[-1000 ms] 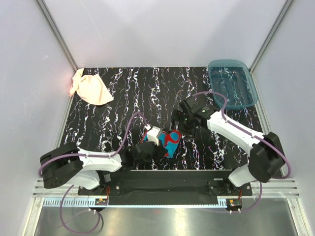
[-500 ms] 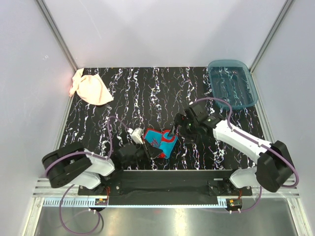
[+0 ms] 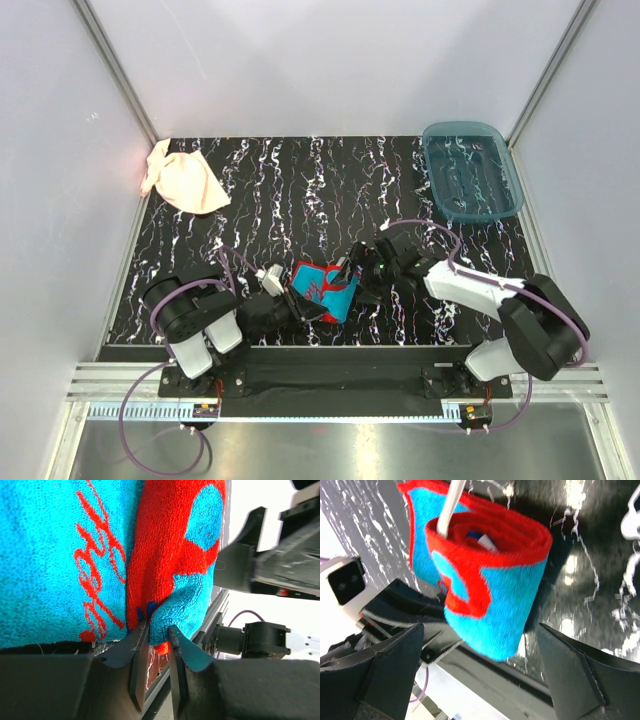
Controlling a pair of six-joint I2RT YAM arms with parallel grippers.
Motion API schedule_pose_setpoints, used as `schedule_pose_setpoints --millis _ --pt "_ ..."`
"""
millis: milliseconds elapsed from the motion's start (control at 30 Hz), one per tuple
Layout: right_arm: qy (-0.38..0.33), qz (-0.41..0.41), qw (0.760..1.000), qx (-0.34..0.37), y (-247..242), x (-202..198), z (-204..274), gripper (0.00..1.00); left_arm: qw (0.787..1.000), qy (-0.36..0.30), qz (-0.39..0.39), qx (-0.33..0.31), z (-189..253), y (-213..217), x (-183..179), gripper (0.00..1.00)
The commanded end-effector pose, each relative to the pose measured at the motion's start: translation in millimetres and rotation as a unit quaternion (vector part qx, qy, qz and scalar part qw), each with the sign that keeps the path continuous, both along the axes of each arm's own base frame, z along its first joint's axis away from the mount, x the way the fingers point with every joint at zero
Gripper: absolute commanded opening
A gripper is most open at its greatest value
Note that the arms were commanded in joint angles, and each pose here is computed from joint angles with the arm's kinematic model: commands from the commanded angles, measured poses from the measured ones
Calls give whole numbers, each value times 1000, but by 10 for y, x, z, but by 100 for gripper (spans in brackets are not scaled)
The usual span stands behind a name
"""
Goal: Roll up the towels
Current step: Roll the towel
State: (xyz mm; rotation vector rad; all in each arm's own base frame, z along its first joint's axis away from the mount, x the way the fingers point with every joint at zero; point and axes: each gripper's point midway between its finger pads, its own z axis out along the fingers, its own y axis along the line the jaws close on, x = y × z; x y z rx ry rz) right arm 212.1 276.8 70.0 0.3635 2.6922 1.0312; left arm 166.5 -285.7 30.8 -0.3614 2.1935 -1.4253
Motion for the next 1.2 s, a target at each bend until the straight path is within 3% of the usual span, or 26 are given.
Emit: schedule_pose_setpoints --millis 0,133,500,633,733,767,900,933,1000,1033,1067,1100,1167 --pt "-17 -1 1000 24 128 133 -43 100 987 -94 -4 -127 764 -78 74 25" --pt "-23 0 999 27 171 168 -200 92 988 -86 -3 -131 761 -63 78 25" --pt "-7 3 999 35 220 125 -427 7 987 -85 -35 -135 759 -156 117 27" --pt "-8 1 1000 17 197 163 -348 1 988 -81 -55 -123 667 -227 101 39" --pt "-1 -7 999 -35 61 166 -321 0 990 -78 -53 -105 607 -207 103 61" --pt "-1 -5 999 -48 24 166 -314 0 989 -92 -53 -104 665 -204 110 74" --pt "23 -12 993 -113 -196 102 -330 0 993 -95 -52 -44 562 -157 139 92" --pt "22 -16 992 -120 -217 122 -313 0 989 -134 -54 -41 746 -184 200 95" --pt "37 -17 990 -136 -278 78 -357 0 991 -119 -49 33 546 -113 233 99" --pt "41 -16 989 -140 -283 81 -353 0 982 -176 -54 43 823 -182 290 99" --pt "54 -13 987 -152 -323 40 -409 0 980 -158 -63 107 624 -105 246 99" --pt "61 -10 985 -159 -333 20 -427 0 972 -183 -33 146 689 -55 365 99" --pt "72 -6 983 -170 -352 -1 -452 0 944 -245 -53 216 881 -101 284 99"
